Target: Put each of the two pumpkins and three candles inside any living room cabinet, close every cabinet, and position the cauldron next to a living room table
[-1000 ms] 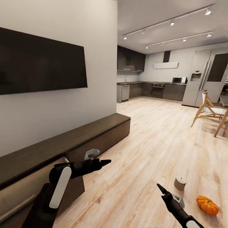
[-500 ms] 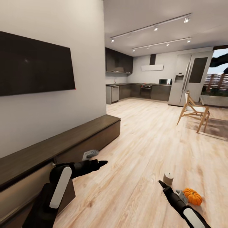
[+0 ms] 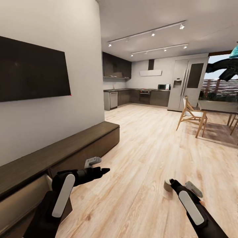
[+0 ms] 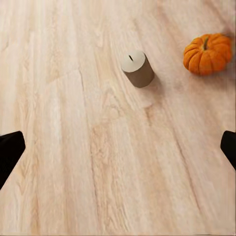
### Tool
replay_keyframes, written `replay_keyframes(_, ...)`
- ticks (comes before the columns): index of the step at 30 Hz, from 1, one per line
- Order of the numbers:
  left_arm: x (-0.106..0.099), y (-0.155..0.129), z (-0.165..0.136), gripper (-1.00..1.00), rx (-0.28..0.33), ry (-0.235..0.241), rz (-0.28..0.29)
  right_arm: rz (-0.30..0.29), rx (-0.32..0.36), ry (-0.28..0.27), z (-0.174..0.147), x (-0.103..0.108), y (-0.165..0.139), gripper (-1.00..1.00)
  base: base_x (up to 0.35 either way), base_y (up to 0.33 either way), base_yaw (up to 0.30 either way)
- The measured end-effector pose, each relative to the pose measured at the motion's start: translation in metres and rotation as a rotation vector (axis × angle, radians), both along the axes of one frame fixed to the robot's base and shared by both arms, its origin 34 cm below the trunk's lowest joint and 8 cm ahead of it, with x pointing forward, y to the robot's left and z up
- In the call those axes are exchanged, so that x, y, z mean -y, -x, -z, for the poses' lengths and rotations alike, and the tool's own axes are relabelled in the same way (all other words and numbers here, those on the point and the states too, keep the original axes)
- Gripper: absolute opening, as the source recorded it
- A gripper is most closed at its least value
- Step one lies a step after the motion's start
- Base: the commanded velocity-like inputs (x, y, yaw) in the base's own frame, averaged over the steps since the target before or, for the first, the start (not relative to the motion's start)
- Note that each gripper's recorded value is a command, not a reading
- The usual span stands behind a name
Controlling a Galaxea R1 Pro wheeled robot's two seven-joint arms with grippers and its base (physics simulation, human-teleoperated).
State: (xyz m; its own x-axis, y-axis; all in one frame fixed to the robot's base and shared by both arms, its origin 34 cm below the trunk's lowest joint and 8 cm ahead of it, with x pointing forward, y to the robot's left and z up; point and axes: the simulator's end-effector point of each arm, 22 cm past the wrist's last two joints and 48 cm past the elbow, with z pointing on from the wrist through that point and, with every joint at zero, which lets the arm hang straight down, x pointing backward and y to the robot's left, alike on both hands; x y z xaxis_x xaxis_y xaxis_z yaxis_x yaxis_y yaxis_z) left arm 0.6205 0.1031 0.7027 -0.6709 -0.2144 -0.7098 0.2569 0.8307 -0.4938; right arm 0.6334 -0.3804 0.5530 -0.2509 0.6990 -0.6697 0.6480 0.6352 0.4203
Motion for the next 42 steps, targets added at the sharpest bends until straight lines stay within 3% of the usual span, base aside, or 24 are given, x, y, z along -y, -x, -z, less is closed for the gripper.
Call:
replay_keyframes(2,-0.001,0.000,0.000,1.00,0.001,-0.004,-0.004,0.027,-0.076,0.079,-0.004,-0.009,0.012,1.00,0.000,0.000,-0.186)
replay_keyframes(8,-0.001,0.001,-0.004,1.00,0.008,-0.008,-0.005,0.046,-0.128,0.155,-0.016,-0.021,0.022,1.00,0.028,0.000,-0.142)
replay_keyframes(12,-0.004,0.000,-0.001,1.00,0.004,-0.032,-0.019,0.048,-0.122,0.164,-0.023,-0.021,0.021,1.00,0.124,0.000,-0.114)
replay_keyframes(16,0.003,-0.002,0.010,1.00,-0.017,-0.111,-0.014,0.027,-0.109,0.167,-0.034,-0.028,0.018,1.00,0.210,0.000,-0.140)
replay_keyframes(18,0.013,-0.012,0.030,1.00,-0.072,-0.191,0.009,0.006,-0.120,0.171,-0.038,-0.030,0.018,1.00,0.121,0.000,-0.192)
replay_keyframes(21,0.015,-0.020,0.043,1.00,-0.113,-0.237,0.021,0.000,-0.122,0.168,-0.040,-0.029,0.019,1.00,0.062,0.000,-0.208)
replay_keyframes(27,0.016,-0.024,0.048,1.00,-0.134,-0.266,0.025,-0.049,-0.166,0.173,-0.037,-0.029,0.023,1.00,0.014,0.000,-0.217)
replay_keyframes(30,0.016,-0.024,0.046,1.00,-0.133,-0.267,0.026,-0.084,-0.200,0.147,-0.032,-0.023,0.025,1.00,0.003,0.000,-0.202)
replay_keyframes(37,0.015,-0.024,0.045,1.00,-0.132,-0.270,0.026,-0.262,-0.249,-0.052,-0.001,-0.028,0.028,1.00,0.001,0.000,-0.105)
replay_keyframes(42,0.015,-0.024,0.046,1.00,-0.135,-0.272,0.025,-0.323,-0.268,-0.075,0.009,-0.050,0.030,1.00,0.000,0.000,-0.018)
